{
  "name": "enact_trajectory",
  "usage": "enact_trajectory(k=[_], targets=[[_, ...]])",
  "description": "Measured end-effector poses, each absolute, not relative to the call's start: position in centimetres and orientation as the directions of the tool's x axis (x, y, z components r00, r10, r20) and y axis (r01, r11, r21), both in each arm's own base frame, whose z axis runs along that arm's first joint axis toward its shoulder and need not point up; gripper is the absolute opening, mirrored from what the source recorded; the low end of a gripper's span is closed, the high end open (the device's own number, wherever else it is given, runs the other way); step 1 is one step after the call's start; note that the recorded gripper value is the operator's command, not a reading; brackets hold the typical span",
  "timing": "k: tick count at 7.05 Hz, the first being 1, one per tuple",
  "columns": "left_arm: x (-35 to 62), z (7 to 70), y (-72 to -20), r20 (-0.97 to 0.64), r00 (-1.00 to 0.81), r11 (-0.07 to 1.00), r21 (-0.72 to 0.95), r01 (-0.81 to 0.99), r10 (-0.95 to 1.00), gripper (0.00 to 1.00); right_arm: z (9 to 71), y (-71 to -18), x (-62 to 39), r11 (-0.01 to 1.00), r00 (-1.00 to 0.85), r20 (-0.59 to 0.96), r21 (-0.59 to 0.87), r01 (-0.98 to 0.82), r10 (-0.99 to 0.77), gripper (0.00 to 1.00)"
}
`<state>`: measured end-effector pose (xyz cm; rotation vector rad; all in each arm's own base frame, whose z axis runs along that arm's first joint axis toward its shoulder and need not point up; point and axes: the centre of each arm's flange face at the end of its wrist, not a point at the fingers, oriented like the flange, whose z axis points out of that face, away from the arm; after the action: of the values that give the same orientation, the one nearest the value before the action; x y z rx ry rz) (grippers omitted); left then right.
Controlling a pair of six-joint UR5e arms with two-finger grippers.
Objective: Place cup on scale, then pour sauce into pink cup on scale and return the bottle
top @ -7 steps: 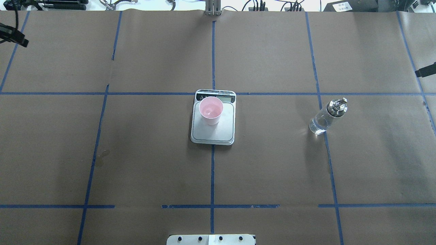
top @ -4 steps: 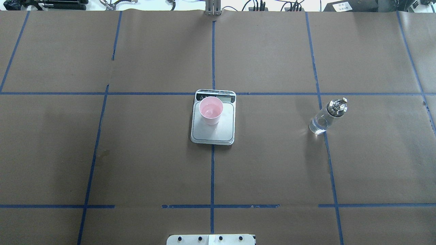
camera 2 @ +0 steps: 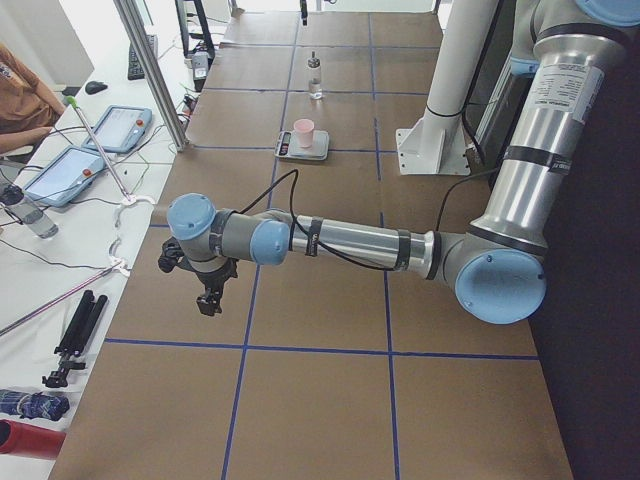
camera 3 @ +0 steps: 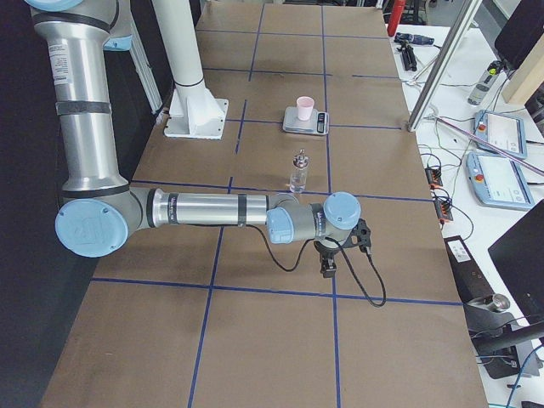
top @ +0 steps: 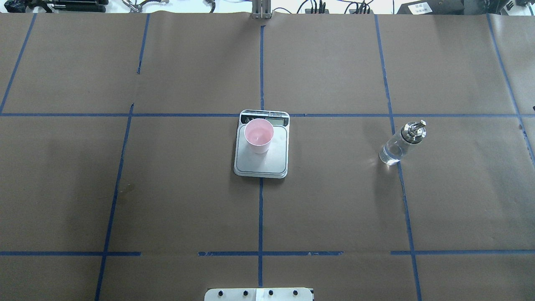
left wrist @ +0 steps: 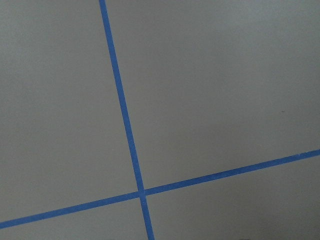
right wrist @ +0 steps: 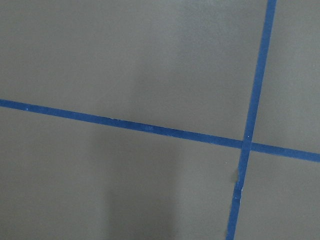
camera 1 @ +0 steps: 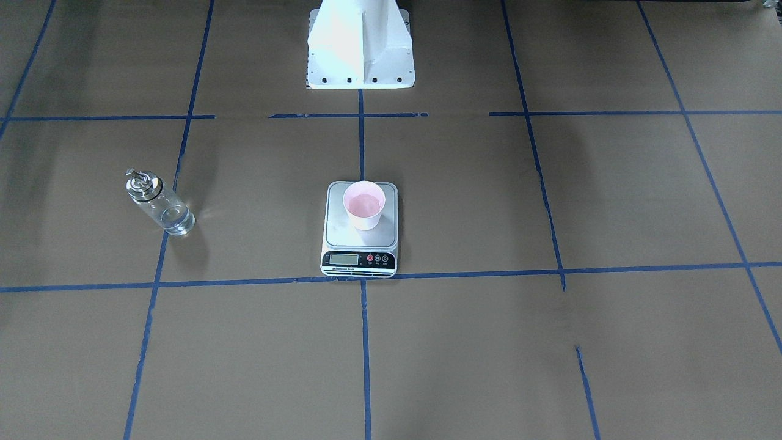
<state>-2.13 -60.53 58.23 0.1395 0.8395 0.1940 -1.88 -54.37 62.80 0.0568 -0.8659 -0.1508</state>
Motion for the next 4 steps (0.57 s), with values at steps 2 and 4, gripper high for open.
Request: enact_trajectory(k=[2,4], targets=[[-1.7,61.2,-57.6,-0.763,0.611,0.977,0.177,-0.117,0.211,1.00,62.2,-54.8,-1.9,0.988,0.644,0.749,0.109,0.113,-0.157,1.00],[-3.9,62.8,-56.6,-0.736,0.644,0.976,0.198,-0.087,0.207,1.00,62.3,-54.9,-1.8,0.988,0.648,0.746,0.103,0.113,-0.152,1.00]])
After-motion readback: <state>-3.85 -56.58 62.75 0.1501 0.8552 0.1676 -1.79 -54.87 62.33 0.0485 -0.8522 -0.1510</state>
